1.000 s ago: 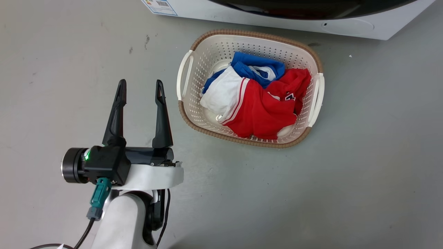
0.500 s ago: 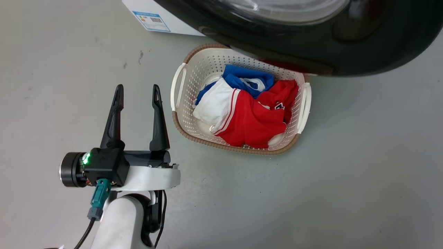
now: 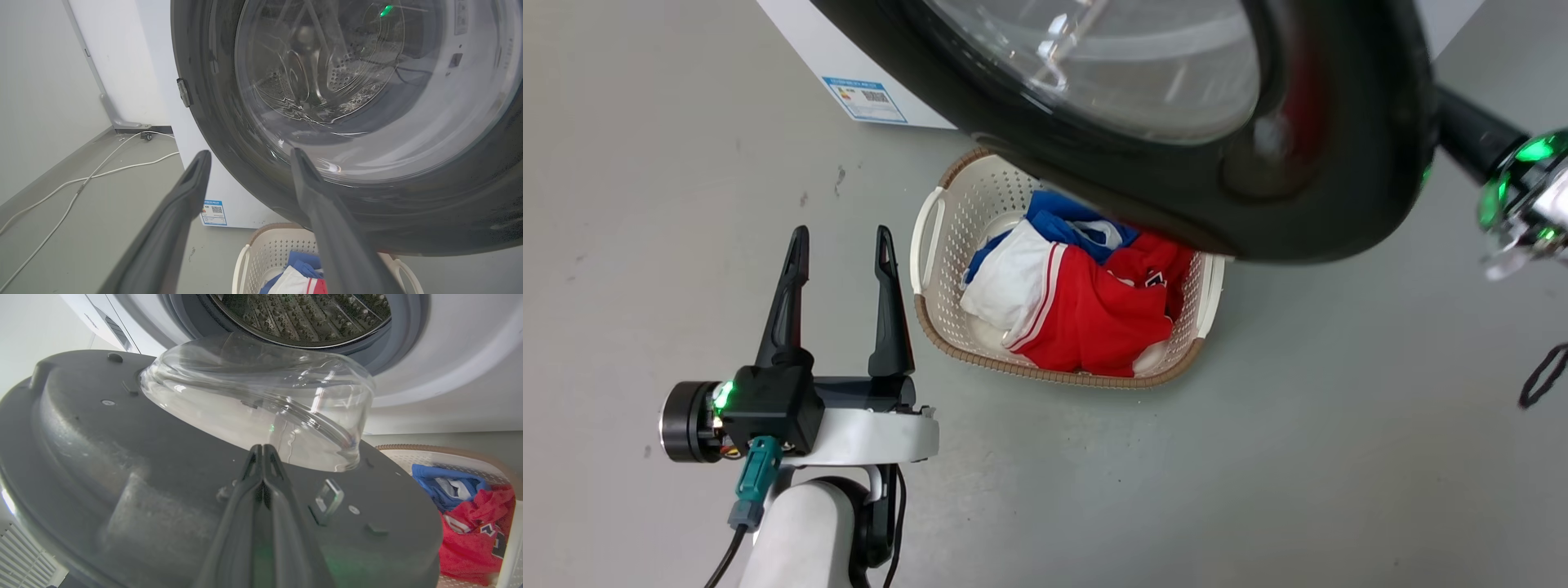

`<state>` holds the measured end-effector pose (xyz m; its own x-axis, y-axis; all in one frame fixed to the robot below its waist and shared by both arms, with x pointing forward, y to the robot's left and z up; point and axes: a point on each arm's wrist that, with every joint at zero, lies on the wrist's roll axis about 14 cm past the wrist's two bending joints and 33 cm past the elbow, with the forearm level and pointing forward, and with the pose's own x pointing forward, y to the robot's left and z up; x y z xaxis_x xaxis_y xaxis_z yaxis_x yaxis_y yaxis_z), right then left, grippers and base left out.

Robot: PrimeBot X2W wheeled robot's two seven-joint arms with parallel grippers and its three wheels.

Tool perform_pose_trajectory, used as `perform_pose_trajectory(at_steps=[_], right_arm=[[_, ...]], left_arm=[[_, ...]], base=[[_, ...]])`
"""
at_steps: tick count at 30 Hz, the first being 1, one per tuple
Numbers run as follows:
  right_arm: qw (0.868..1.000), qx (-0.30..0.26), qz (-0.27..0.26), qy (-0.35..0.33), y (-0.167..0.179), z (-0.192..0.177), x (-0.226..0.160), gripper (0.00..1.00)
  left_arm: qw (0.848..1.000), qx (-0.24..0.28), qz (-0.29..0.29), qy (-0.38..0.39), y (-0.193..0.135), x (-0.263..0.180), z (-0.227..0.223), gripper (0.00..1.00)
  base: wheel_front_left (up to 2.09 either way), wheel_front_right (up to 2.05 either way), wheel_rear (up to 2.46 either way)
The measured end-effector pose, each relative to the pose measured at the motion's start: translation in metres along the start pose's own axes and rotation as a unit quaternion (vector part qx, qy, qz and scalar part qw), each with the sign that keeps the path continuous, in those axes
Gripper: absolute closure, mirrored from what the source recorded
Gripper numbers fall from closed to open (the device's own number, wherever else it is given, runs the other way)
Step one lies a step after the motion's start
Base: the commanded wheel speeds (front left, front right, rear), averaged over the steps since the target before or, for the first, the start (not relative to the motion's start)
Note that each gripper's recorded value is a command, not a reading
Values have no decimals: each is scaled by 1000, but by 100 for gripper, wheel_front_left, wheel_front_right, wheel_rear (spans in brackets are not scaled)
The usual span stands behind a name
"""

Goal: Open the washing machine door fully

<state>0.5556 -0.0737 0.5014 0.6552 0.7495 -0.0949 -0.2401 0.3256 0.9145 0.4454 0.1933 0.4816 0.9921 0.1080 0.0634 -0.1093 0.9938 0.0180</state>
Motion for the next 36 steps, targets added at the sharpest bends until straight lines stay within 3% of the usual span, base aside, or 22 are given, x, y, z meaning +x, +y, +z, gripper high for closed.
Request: perform_pose_trajectory(at_steps=[36], right_arm=[[989, 63, 71, 114, 80, -168, -37, 100]], left_arm=[[1000, 13, 3, -22, 12, -53, 34, 0]], base=[[0, 0, 0]])
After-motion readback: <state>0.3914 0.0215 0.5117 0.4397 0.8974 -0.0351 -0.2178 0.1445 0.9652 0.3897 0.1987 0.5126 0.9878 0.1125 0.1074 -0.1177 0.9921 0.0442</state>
